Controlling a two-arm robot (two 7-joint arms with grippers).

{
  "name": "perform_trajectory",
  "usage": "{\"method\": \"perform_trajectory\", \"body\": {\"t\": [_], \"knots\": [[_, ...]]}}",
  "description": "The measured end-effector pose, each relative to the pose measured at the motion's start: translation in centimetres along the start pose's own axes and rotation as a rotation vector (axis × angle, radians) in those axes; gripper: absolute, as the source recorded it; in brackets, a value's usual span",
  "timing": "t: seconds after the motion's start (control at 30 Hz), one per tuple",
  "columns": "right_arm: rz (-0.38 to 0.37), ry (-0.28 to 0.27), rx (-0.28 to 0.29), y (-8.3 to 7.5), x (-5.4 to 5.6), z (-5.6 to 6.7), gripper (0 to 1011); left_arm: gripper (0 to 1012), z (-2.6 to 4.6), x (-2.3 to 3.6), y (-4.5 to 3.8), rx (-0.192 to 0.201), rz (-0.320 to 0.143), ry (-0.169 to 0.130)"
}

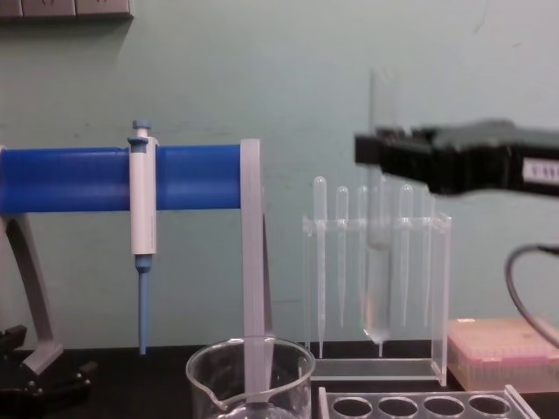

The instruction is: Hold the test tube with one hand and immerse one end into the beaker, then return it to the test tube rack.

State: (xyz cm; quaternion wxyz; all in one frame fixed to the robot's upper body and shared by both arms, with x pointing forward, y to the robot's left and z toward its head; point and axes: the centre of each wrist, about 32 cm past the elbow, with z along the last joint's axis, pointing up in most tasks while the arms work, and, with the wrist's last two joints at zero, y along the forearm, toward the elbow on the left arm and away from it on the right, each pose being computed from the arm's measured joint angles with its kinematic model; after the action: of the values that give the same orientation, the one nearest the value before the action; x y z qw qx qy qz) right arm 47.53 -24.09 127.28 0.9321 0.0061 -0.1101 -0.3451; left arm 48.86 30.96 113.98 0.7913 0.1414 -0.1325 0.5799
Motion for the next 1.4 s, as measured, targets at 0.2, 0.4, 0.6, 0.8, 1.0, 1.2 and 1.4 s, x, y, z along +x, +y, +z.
{"method": "perform_trajectory", "body": {"t": [0.2, 0.4, 0.6, 0.8, 1.0, 1.2, 1.4], "knots": [[-0.032, 0.031, -0.017, -0.6, -0.1, -1.9, 224, 1000, 0.0, 0.0, 0.0, 0.0, 0.0, 0.0], [-0.048, 0.05, -0.019, -0.9, -0.4, -2.9, 224, 1000, 0.0, 0.0, 0.0, 0.0, 0.0, 0.0], [-0.053, 0.06, -0.025, -1.1, -0.8, -3.3, 224, 1000, 0.0, 0.0, 0.0, 0.0, 0.0, 0.0], [-0.053, 0.063, -0.031, -1.3, -1.2, -3.5, 224, 1000, 0.0, 0.0, 0.0, 0.0, 0.0, 0.0], [-0.059, 0.065, -0.041, -1.5, -1.4, -3.9, 224, 1000, 0.0, 0.0, 0.0, 0.0, 0.0, 0.0], [-0.067, 0.071, -0.048, -1.7, -1.6, -4.4, 224, 1000, 0.0, 0.0, 0.0, 0.0, 0.0, 0.0], [-0.072, 0.072, -0.052, -2.0, -1.8, -4.9, 224, 1000, 0.0, 0.0, 0.0, 0.0, 0.0, 0.0]]}}
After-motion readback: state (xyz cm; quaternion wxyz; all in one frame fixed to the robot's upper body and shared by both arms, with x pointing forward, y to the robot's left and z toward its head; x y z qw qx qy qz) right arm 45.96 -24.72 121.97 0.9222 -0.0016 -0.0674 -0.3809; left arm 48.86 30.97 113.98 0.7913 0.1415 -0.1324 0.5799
